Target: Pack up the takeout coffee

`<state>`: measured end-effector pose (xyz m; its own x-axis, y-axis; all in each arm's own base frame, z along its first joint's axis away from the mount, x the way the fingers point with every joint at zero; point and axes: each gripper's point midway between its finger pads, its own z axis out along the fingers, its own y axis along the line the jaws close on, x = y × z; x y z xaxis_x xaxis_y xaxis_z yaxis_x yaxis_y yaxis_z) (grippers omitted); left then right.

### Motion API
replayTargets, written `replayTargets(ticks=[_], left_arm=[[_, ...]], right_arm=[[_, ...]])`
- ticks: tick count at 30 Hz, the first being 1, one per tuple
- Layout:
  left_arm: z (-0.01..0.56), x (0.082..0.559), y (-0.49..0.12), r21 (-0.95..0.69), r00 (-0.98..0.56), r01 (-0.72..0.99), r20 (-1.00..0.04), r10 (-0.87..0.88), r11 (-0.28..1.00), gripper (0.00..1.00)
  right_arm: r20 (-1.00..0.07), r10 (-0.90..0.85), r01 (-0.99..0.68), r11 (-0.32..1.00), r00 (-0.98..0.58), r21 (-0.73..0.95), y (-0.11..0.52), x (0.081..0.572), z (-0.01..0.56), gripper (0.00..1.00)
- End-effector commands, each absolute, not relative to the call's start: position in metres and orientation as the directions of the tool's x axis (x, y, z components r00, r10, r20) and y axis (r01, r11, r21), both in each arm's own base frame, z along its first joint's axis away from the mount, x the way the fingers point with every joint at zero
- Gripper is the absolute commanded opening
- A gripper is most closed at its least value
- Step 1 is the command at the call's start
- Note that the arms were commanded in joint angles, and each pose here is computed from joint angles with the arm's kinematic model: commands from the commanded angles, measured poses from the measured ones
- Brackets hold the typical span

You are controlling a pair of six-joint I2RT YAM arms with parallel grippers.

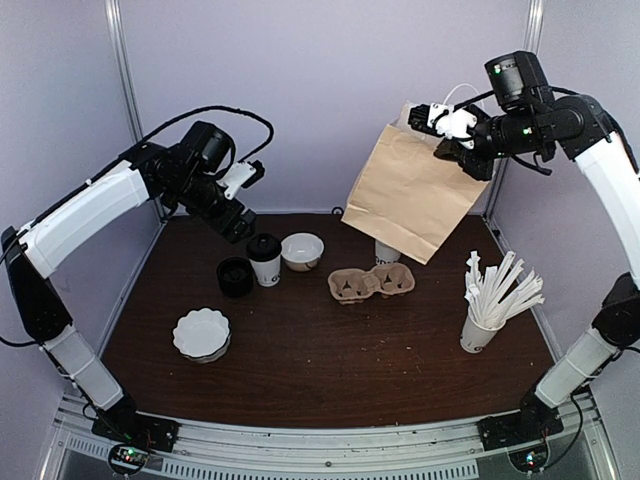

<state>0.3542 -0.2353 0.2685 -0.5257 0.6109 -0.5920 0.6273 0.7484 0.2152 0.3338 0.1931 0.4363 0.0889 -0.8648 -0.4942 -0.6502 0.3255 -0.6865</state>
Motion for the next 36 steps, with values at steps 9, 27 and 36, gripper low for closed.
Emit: replayTargets(ticks=[9,27,36], left_arm=[[0.302,0.364,-0.183,0.214,-0.583,0.443,-0.669,0.461,0.87,0.93],[0.305,0.368,-0.18,0.211,-0.563,0.429,-0.698,0.442,0.878,0.94],[0.297,0.358,-0.181,0.203,-0.545,0.476,-0.696,0.468,0.856,0.96]], right_arm=[[-0.391,-0.832,-0.739,-0.032,0.393,-0.673,0.307,0.265,0.406,0.0],[-0.233,-0.807,-0.71,-0.292,0.542,-0.64,0.425,0.197,0.318,0.0],[-0.239,-0.816,-0.717,-0.274,0.526,-0.641,0.445,0.198,0.306,0.0]])
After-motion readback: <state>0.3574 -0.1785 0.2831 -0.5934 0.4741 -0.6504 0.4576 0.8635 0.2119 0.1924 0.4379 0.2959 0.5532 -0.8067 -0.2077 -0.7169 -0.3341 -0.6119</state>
